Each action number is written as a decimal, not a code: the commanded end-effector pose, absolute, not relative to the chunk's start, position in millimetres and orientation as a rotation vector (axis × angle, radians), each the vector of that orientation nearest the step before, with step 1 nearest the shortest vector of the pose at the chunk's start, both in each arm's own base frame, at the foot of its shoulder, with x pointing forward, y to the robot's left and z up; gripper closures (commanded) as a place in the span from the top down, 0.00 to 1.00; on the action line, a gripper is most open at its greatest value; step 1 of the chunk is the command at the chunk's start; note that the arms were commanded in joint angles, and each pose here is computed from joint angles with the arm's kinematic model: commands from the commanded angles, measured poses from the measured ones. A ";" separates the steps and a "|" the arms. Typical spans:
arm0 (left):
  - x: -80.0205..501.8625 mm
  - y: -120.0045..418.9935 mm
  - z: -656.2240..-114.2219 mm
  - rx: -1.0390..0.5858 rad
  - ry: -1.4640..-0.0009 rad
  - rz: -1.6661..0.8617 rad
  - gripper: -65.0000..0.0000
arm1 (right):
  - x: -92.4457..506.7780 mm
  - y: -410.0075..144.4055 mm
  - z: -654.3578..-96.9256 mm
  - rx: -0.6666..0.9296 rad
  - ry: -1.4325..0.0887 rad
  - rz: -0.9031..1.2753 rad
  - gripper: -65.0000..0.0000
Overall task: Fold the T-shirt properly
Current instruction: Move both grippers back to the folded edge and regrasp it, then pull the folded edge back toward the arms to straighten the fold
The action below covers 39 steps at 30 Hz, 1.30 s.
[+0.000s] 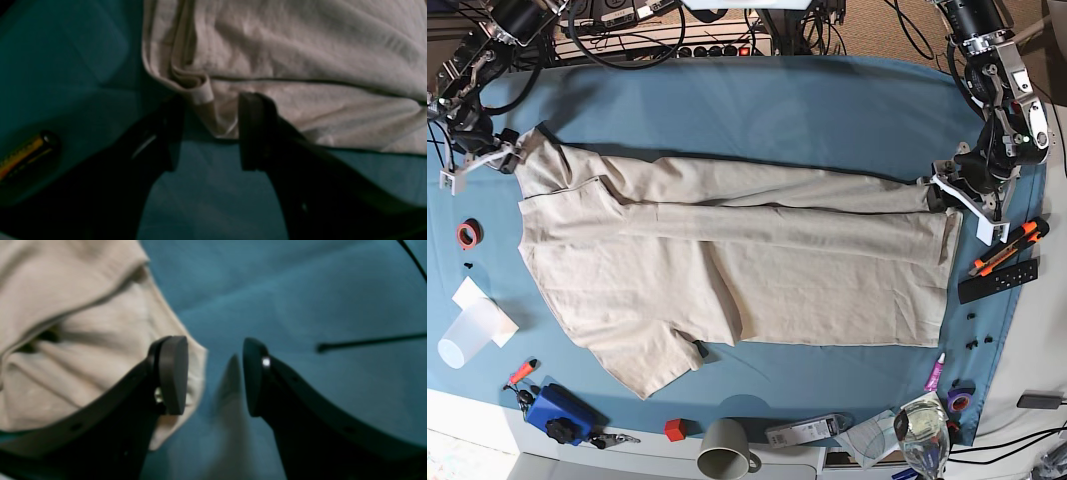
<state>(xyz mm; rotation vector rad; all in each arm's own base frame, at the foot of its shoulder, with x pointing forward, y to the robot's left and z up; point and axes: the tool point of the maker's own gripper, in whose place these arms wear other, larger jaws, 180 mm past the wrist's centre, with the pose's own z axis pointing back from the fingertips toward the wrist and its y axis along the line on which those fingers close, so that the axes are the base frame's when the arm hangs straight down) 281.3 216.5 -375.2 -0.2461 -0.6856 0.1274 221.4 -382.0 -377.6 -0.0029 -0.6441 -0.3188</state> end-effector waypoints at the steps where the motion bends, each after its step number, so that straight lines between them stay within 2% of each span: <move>1: 290.8 219.7 -361.9 -0.240 -0.738 0.113 0.40 | 228.4 -383.6 -368.5 -0.010 -0.674 -0.303 0.42; 7: 286.9 220.3 -365.1 -0.237 -0.728 0.114 0.40 | 220.9 -349.5 -409.7 0.072 -0.570 -0.273 0.42; 12: 280.7 220.3 -370.0 -0.235 -0.717 0.117 0.38 | 210.3 -346.8 -425.1 0.087 -0.530 -0.295 0.42; 15: 278.1 219.5 -372.4 -0.238 -0.711 0.120 0.19 | 209.9 -350.0 -423.1 0.079 -0.526 -0.290 0.41; 17: 279.0 219.1 -371.7 -0.238 -0.724 0.117 0.05 | 209.3 -350.4 -423.1 0.079 -0.521 -0.289 0.33; 19: 281.3 219.7 -370.1 -0.238 -0.745 0.119 0.01 | 208.6 -350.5 -423.4 0.078 -0.517 -0.288 0.26; 23: 282.2 221.1 -374.9 -0.244 -0.748 0.133 0.03 | 206.7 -349.7 -424.5 0.080 -0.504 -0.287 0.26; 29: 291.6 224.9 -366.4 -0.232 -0.823 0.136 0.33 | 205.3 -348.3 -425.2 0.084 -0.495 -0.275 0.26; 34: 292.6 232.3 -366.9 -0.181 -0.833 0.126 0.35 | 202.7 -347.1 -426.6 0.088 -0.477 -0.271 0.26; 39: 290.2 232.4 -382.9 -0.209 -0.797 0.160 0.35 | 203.2 -346.4 -426.2 0.093 -0.480 -0.271 0.26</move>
